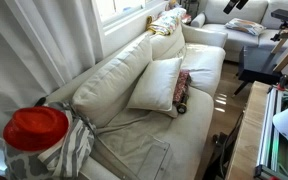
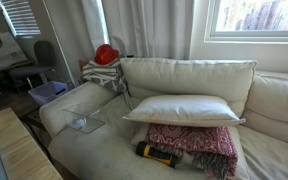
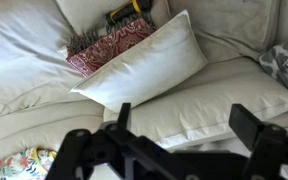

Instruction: Put the pillow upright and move it to the left

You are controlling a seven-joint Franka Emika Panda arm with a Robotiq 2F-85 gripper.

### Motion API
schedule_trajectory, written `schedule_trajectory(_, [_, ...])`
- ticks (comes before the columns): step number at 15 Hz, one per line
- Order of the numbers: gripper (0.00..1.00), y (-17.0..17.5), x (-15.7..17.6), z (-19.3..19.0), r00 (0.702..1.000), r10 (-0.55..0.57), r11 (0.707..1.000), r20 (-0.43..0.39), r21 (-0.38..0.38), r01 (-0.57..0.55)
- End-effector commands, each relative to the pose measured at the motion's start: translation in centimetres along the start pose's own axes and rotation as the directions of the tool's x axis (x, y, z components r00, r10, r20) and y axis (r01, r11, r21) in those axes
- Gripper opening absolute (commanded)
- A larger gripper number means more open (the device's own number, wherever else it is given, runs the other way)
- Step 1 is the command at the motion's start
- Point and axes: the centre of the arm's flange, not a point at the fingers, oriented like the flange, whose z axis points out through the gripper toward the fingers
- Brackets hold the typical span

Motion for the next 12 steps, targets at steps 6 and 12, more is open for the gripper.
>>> schedule_trajectory(6, [1.0,0.0,-2.1,3.8,0.995,-0.002,1.0,0.104,-0.006,0.003])
schedule_trajectory(12, [1.0,0.2,4.2,11.4,0.97,0.118,0.977,0.213,0.148,-0.151])
